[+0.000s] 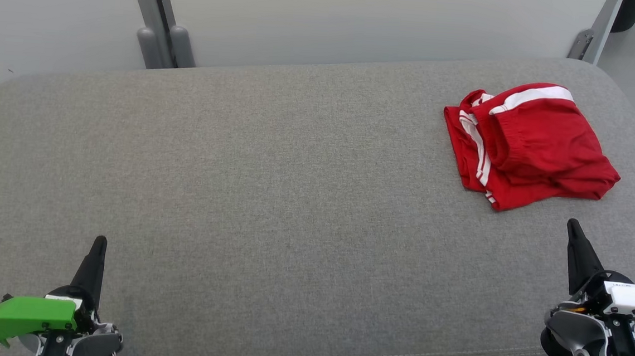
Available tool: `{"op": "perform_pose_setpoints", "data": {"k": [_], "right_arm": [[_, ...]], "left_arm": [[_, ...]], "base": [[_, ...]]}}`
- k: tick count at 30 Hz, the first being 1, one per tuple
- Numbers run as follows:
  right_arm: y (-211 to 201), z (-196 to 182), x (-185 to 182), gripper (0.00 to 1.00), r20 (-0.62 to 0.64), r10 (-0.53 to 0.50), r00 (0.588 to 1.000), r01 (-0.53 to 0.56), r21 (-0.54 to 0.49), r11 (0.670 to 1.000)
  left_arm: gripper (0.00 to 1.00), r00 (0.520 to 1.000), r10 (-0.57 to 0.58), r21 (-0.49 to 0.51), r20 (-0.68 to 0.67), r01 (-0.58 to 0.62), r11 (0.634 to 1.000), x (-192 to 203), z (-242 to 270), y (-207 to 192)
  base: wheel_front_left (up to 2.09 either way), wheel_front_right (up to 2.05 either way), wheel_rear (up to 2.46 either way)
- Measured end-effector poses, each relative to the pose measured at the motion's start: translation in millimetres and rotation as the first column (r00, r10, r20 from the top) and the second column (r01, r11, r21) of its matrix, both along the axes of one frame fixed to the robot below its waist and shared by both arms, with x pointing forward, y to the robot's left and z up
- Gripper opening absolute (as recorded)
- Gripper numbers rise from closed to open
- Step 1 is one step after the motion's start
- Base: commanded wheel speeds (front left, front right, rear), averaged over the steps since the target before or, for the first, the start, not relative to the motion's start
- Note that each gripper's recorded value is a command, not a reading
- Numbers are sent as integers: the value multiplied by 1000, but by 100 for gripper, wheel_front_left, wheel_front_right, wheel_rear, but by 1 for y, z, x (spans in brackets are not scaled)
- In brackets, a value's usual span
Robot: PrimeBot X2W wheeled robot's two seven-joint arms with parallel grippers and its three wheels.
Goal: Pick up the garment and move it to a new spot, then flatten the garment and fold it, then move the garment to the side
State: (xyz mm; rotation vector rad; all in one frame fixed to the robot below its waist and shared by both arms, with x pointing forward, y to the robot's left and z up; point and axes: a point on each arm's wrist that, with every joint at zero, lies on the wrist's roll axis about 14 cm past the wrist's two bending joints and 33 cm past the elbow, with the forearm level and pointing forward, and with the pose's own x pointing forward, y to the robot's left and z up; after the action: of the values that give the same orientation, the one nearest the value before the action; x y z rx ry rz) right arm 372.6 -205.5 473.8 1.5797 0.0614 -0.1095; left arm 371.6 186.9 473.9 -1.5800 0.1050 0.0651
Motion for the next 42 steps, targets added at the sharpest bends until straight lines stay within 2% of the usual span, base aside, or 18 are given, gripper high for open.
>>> {"op": "perform_pose_setpoints", "data": {"k": [42], "right_arm": [[0, 0, 0, 0, 1, -1, 1000, 1, 0, 1000]], "left_arm": [[0, 1000, 4, -2, -2, -4, 1000, 0, -2, 1]], "base": [[0, 0, 0]]}}
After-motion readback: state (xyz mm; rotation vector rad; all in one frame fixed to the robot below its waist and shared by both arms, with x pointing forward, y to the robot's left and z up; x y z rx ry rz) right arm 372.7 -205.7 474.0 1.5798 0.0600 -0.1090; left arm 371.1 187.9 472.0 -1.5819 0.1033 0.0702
